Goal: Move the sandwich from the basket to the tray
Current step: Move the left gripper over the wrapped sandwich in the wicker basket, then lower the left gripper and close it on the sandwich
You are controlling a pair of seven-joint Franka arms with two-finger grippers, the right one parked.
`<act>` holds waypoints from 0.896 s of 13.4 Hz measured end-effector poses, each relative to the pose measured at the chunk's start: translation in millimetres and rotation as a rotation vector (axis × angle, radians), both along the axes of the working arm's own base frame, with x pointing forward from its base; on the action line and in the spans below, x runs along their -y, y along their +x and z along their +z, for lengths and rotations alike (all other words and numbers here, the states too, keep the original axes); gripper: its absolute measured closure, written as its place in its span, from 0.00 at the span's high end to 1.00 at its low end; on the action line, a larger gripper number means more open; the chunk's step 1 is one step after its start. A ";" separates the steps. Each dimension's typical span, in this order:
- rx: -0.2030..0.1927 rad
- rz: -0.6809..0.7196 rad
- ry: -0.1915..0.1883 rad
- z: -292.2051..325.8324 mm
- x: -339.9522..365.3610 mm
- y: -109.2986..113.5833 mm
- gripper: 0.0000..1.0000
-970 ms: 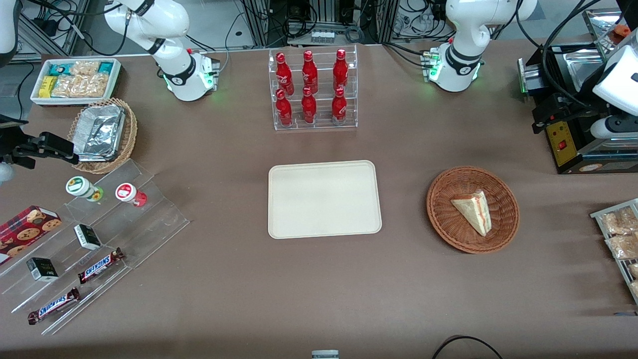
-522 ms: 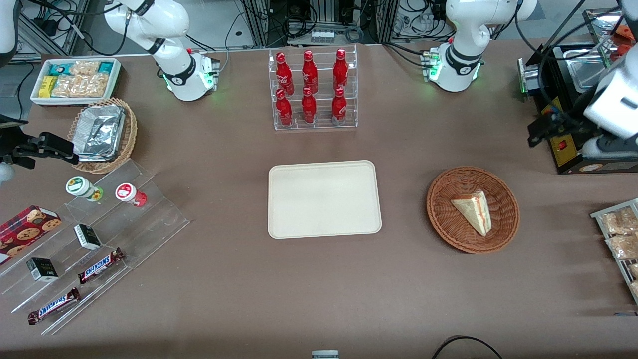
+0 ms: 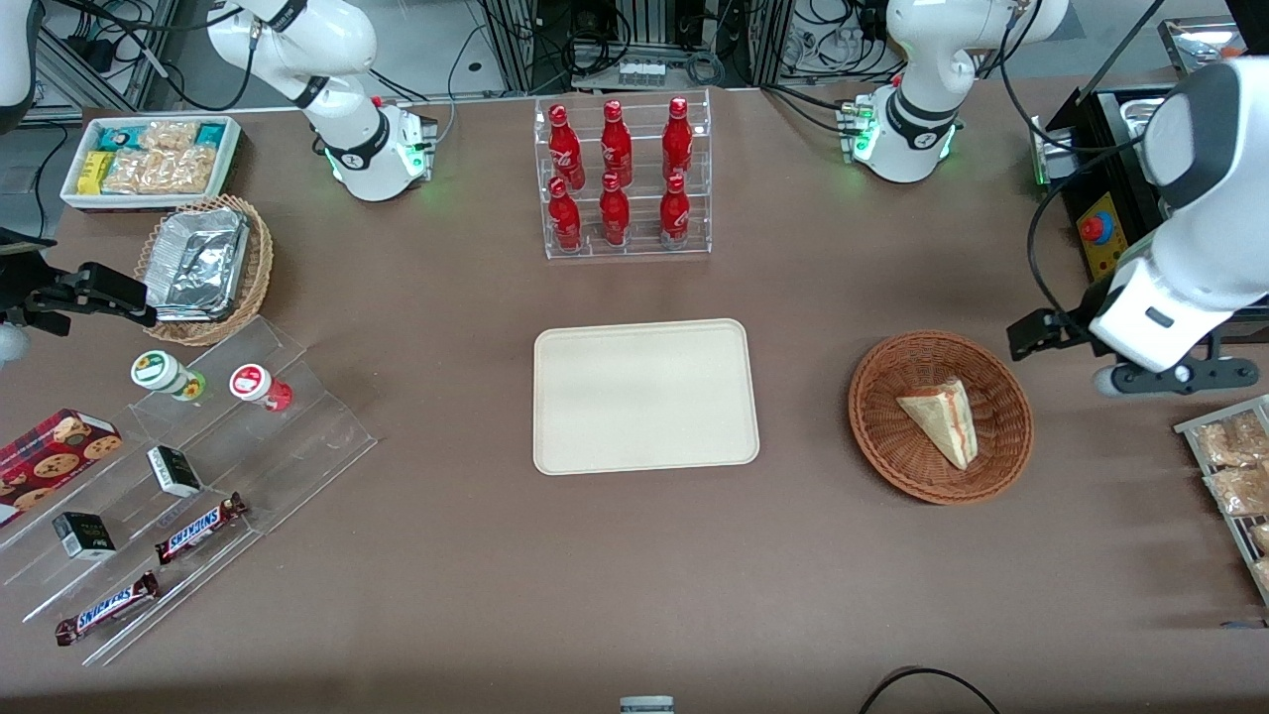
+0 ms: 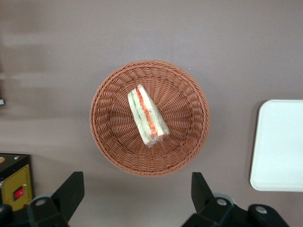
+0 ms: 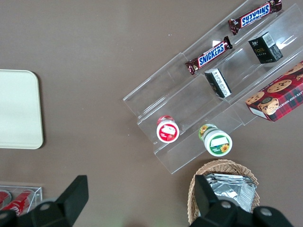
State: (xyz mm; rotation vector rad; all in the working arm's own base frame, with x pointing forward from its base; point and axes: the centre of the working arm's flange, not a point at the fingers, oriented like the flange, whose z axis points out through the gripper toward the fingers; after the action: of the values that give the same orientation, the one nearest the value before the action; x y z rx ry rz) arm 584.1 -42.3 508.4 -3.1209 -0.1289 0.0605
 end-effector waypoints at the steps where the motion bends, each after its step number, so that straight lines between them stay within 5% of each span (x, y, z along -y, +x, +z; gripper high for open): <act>1: 0.008 0.034 0.000 -17.1 -0.4 -0.7 1.00; 9: 0.130 0.323 -0.022 -146.5 2.9 -31.8 1.00; 12: 0.134 0.357 -0.026 -168.2 4.0 -37.4 1.00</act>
State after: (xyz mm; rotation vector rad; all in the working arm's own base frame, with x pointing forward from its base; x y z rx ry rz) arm 546.7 -46.2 340.1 -3.0834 -0.6893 -0.1431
